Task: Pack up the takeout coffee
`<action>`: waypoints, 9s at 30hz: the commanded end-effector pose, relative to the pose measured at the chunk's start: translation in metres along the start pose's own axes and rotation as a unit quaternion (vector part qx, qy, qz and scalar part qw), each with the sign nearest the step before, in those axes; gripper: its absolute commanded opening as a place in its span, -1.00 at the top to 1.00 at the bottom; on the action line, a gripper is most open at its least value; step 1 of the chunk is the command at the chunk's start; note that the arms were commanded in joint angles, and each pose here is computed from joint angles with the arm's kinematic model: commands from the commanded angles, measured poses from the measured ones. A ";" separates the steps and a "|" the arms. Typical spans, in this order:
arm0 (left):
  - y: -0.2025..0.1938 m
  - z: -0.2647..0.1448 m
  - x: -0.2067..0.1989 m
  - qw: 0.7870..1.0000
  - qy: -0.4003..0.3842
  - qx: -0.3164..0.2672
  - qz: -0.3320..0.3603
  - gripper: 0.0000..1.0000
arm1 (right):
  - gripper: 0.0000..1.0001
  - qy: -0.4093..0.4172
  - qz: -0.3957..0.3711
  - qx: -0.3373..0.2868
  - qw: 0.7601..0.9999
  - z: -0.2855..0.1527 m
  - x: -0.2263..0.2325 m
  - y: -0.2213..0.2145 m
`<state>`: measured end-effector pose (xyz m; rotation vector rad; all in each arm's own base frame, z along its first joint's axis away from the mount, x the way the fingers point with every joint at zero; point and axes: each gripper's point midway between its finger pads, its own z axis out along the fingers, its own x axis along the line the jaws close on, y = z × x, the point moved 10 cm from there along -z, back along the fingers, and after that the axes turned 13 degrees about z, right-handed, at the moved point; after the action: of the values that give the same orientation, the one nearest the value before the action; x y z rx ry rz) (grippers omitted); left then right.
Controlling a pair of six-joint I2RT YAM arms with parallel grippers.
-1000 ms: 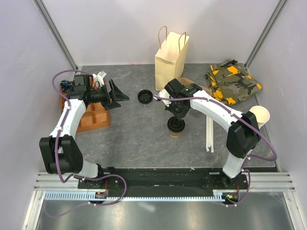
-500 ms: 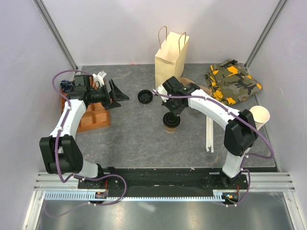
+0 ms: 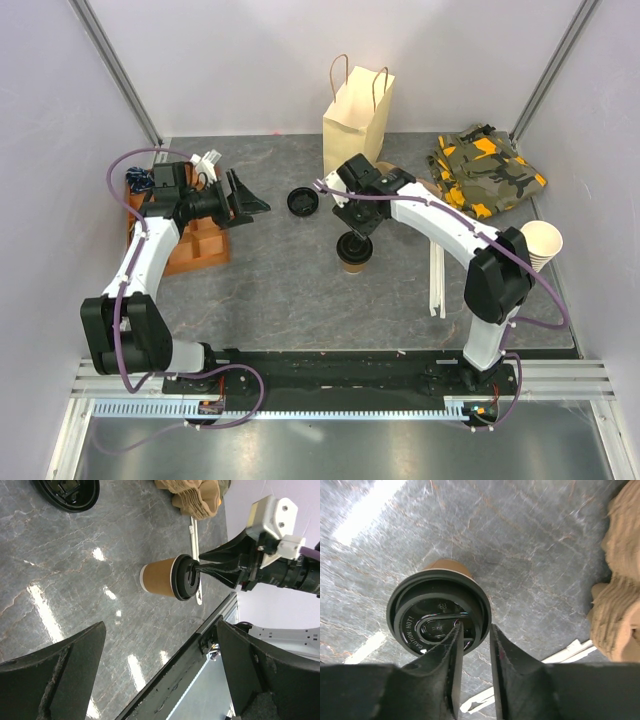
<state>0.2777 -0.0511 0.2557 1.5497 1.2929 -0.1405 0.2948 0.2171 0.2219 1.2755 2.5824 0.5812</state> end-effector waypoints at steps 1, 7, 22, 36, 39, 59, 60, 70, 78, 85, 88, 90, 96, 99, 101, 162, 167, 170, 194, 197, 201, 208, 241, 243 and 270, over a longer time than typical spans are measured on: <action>0.003 -0.003 -0.009 0.999 -0.021 -0.018 0.025 -0.99 | 0.25 0.005 0.001 -0.038 0.999 -0.023 0.002 0.019; 0.003 -0.006 -0.015 0.998 -0.030 -0.034 0.046 -0.99 | 0.20 0.032 -0.005 -0.065 0.997 -0.047 -0.003 0.024; -0.016 0.030 -0.062 0.972 -0.178 -0.042 0.145 -0.96 | 0.82 0.363 0.207 -0.091 0.904 -0.029 -0.028 -0.012; -0.042 0.090 -0.074 0.972 -0.211 0.007 0.102 -0.32 | 1.00 0.400 0.296 -0.060 0.866 0.015 -0.038 -0.037; -0.045 0.097 -0.076 0.971 -0.216 0.016 0.102 -0.10 | 1.00 0.398 0.302 -0.045 0.865 0.025 -0.037 -0.045; -0.042 0.119 -0.117 0.958 -0.159 0.095 0.218 0.81 | 1.00 0.378 0.329 -0.002 0.865 0.058 -0.045 -0.067; -0.041 0.121 -0.119 0.957 -0.170 0.090 0.217 0.83 | 1.00 0.379 0.328 -0.002 0.865 0.058 -0.046 -0.067; -0.051 0.144 -0.140 0.926 -0.036 0.130 0.351 0.84 | 1.00 0.375 0.336 0.002 0.864 0.061 -0.048 -0.067; -0.044 0.141 -0.158 0.868 0.040 0.121 0.480 0.66 | 1.00 0.370 0.338 0.002 0.865 0.062 -0.049 -0.066; -0.056 0.150 -0.158 0.840 0.028 0.140 0.523 0.42 | 1.00 0.370 0.342 0.007 0.864 0.065 -0.050 -0.067; -0.061 0.157 -0.154 0.834 0.012 0.148 0.531 0.29 | 1.00 0.367 0.343 0.008 0.865 0.066 -0.050 -0.067; -0.065 0.162 -0.149 0.834 0.010 0.153 0.530 0.27 | 1.00 0.365 0.341 0.008 0.866 0.067 -0.050 -0.067; -0.099 0.182 -0.112 0.822 0.022 0.214 0.527 0.27 | 1.00 0.357 0.341 0.013 0.869 0.073 -0.052 -0.069; -0.115 0.189 -0.096 0.816 0.026 0.241 0.525 0.29 | 1.00 0.348 0.343 0.017 0.873 0.078 -0.053 -0.070; -0.119 0.190 -0.091 0.815 0.029 0.252 0.522 0.30 | 1.00 0.343 0.345 0.022 0.874 0.080 -0.054 -0.072; -0.057 0.177 -0.100 0.957 -0.227 0.102 0.151 0.38 | 0.67 0.233 0.258 -0.068 0.935 -0.036 -0.073 -0.038; -0.061 0.178 -0.096 0.960 -0.212 0.108 0.146 0.30 | 0.56 0.200 0.222 -0.075 0.951 -0.042 -0.063 -0.033; -0.064 0.183 -0.092 0.962 -0.206 0.120 0.132 0.31 | 0.57 0.196 0.211 -0.072 0.955 -0.041 -0.057 -0.029; -0.087 0.199 -0.063 0.970 -0.135 0.174 0.101 0.47 | 0.38 0.122 0.159 -0.098 0.975 -0.054 -0.044 -0.004; -0.087 0.200 -0.061 0.970 -0.132 0.176 0.100 0.47 | 0.41 0.125 0.161 -0.082 0.976 -0.044 -0.044 -0.008; -0.087 0.202 -0.060 0.970 -0.131 0.177 0.101 0.47 | 0.46 0.131 0.161 -0.065 0.976 -0.023 -0.043 -0.015; -0.092 0.203 -0.054 0.970 -0.107 0.191 0.102 0.50 | 0.58 0.140 0.168 -0.010 0.976 0.022 -0.038 -0.038; -0.048 0.160 -0.111 0.965 -0.187 0.114 0.141 0.22 | 0.45 0.212 0.167 -0.073 0.960 -0.033 -0.030 -0.019; -0.052 0.164 -0.107 0.967 -0.187 0.120 0.127 0.25 | 0.46 0.217 0.170 -0.069 0.959 -0.034 -0.029 -0.022; -0.076 0.186 -0.078 0.970 -0.167 0.152 0.090 0.33 | 0.46 0.198 0.142 -0.049 0.969 0.005 -0.049 -0.006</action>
<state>0.2787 -0.2525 0.1823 1.8119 0.8853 -0.4587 0.3078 0.1711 0.2046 1.7480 2.6468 1.0326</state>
